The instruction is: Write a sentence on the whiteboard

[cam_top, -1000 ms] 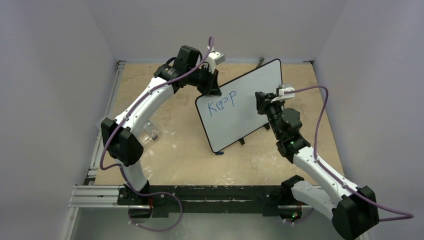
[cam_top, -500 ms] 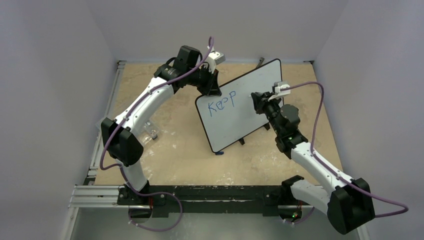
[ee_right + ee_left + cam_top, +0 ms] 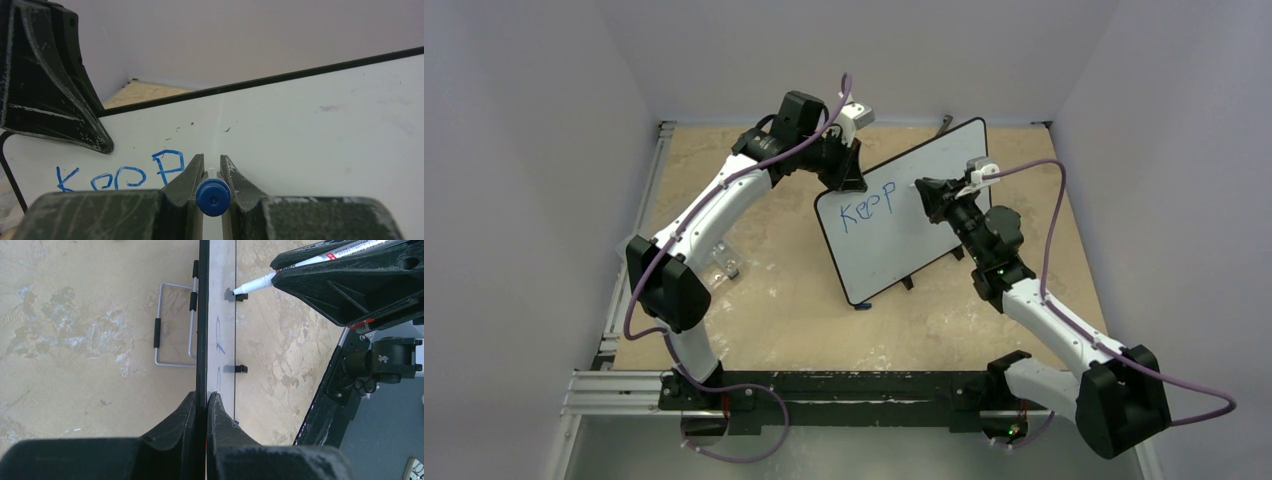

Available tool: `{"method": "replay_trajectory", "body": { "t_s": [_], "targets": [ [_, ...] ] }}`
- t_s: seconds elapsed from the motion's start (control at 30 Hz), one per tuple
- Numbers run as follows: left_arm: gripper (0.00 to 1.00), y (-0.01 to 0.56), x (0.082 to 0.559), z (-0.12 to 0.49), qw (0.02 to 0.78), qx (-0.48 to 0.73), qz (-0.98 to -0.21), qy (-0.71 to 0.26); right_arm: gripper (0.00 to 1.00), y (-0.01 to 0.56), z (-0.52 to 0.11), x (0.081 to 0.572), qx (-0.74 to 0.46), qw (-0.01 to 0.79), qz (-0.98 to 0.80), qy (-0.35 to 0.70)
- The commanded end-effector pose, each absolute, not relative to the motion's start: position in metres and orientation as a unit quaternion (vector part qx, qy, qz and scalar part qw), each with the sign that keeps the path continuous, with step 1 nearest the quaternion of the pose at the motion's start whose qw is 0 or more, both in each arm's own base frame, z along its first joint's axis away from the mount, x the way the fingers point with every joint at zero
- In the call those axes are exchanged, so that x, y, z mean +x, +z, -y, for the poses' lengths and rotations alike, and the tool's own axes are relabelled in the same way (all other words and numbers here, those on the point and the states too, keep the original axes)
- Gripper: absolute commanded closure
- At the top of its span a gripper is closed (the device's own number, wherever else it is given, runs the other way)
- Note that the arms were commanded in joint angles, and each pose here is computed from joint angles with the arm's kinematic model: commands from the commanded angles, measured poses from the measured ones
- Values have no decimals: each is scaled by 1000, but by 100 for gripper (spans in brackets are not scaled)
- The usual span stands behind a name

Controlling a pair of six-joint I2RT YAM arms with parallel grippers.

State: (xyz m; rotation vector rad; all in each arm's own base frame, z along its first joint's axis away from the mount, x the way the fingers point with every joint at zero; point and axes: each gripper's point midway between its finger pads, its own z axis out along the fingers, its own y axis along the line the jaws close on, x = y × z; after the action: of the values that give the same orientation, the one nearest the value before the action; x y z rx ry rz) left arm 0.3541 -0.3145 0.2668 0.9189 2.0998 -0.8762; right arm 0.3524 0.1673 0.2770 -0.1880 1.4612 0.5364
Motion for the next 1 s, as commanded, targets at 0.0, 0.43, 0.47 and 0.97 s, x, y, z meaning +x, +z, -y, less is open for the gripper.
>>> {"method": "replay_trajectory", "body": {
  "t_s": [0.0,0.43,0.47,0.97],
  "targets": [
    [100,252,388,279,377,358,-824,-226,100,320,-173,355,-84,745,-606,267],
    [100,254,386,280,378,358,-822,-230,100,295,-171,363,-68,733,-624,261],
    [100,254,386,280,377,358,-823,-230,100,292,-170,363,-67,731,-627,260],
    [100,254,386,281,378,359,-822,-231,100,249,-165,355,-55,703,-662,253]
  ]
}}
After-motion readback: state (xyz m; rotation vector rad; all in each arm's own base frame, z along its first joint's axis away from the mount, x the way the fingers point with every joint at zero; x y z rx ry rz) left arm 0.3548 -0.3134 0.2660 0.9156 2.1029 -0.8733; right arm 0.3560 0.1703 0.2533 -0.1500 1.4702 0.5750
